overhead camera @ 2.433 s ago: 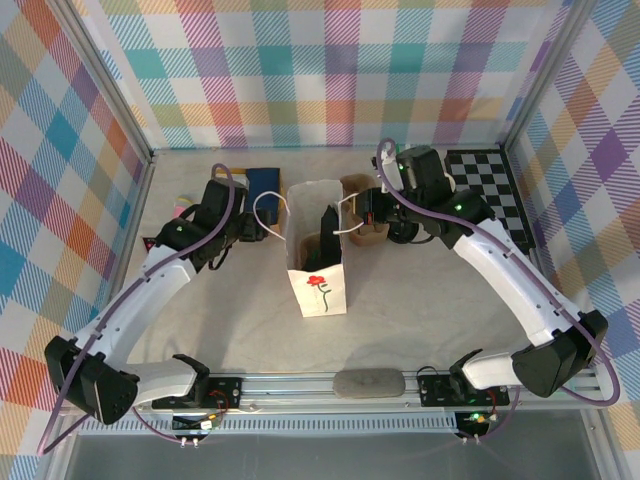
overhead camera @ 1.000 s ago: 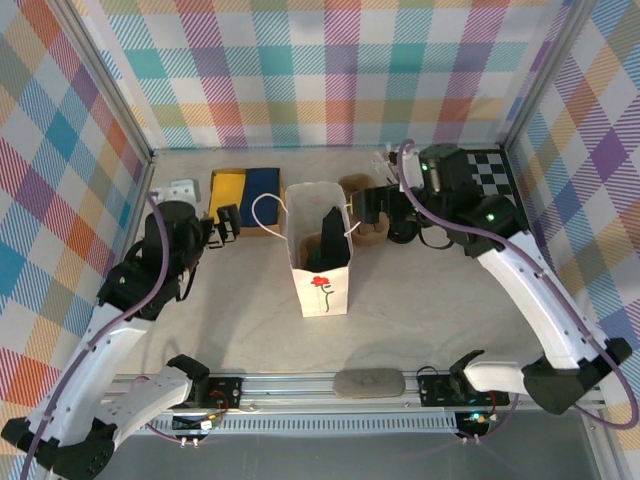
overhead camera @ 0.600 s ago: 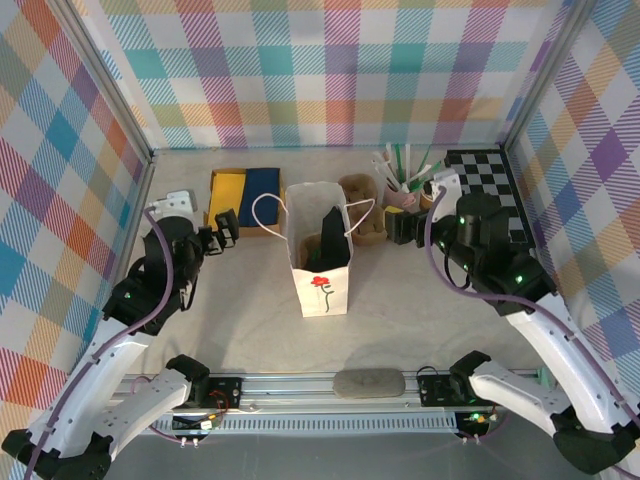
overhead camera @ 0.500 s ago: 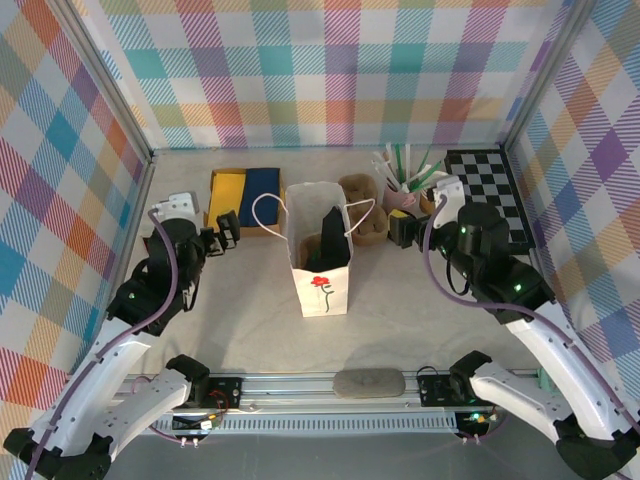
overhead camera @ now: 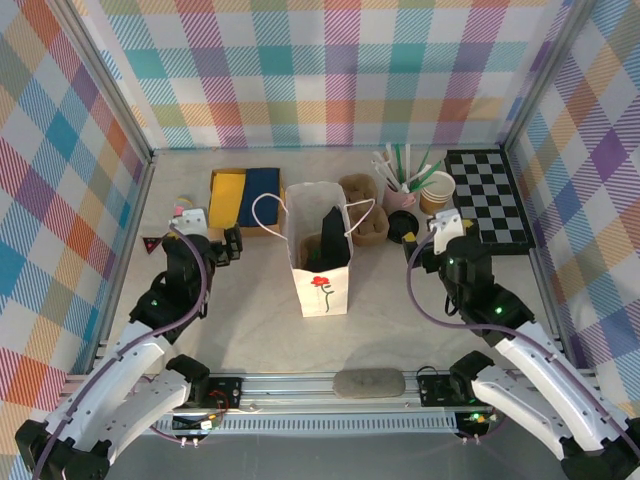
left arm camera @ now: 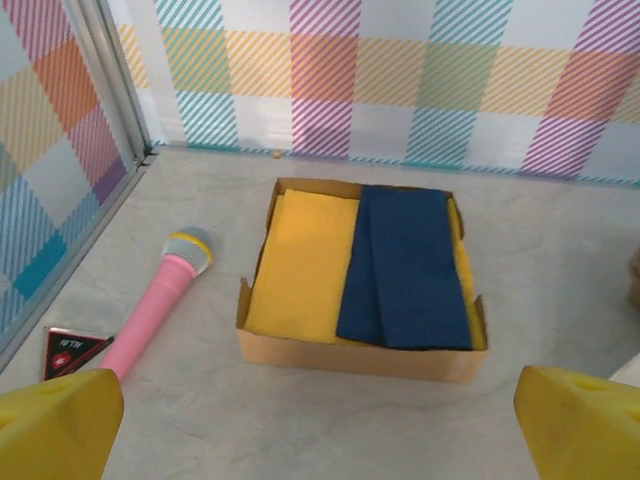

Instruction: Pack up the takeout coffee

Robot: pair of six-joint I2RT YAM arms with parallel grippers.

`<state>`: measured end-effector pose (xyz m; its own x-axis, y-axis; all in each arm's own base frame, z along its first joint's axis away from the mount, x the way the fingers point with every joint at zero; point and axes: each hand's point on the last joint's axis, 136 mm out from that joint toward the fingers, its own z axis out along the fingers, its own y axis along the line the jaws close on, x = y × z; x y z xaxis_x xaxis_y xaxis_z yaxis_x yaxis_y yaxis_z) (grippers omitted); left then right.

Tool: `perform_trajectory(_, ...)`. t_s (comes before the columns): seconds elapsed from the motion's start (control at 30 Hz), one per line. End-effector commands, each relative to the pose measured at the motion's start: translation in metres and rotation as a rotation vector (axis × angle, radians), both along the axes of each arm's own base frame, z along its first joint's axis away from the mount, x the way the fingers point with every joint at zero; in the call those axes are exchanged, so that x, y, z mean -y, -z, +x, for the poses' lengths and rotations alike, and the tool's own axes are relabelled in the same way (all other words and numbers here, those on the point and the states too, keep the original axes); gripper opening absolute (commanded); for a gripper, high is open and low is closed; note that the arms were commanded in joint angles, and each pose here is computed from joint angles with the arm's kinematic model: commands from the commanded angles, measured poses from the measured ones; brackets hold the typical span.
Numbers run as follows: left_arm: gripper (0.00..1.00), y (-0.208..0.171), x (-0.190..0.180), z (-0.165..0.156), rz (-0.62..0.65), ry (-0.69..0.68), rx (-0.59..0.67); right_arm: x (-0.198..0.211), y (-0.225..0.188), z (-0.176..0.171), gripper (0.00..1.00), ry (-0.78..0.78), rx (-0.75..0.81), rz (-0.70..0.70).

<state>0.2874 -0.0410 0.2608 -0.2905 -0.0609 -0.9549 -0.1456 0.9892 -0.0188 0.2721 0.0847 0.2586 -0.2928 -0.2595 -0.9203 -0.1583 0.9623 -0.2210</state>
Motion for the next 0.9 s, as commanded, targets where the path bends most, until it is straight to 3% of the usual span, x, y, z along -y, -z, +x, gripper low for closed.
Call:
perform_trajectory(0.0, 1.00, -0.008, -0.009, -0.001, 0.043, -0.045, 0.076, 0.011, 0.002, 0.001, 0.99, 0.058, 0.058, 0.014)
perform_trajectory(0.23, 1.00, 0.031, -0.019, -0.007, 0.074, -0.097, 0.032, 0.028, 0.044, -0.002, 0.99, 0.148, 0.031, 0.067)
perform_trajectory(0.6, 1.00, 0.055, -0.043, -0.037, 0.143, -0.260, 0.097, 0.042, 0.097, -0.013, 0.99, 0.203, -0.076, 0.011)
perform_trajectory(0.87, 1.00, 0.082, -0.047, -0.053, 0.210, -0.299, 0.062, 0.062, 0.112, -0.032, 0.99, 0.272, -0.076, 0.031)
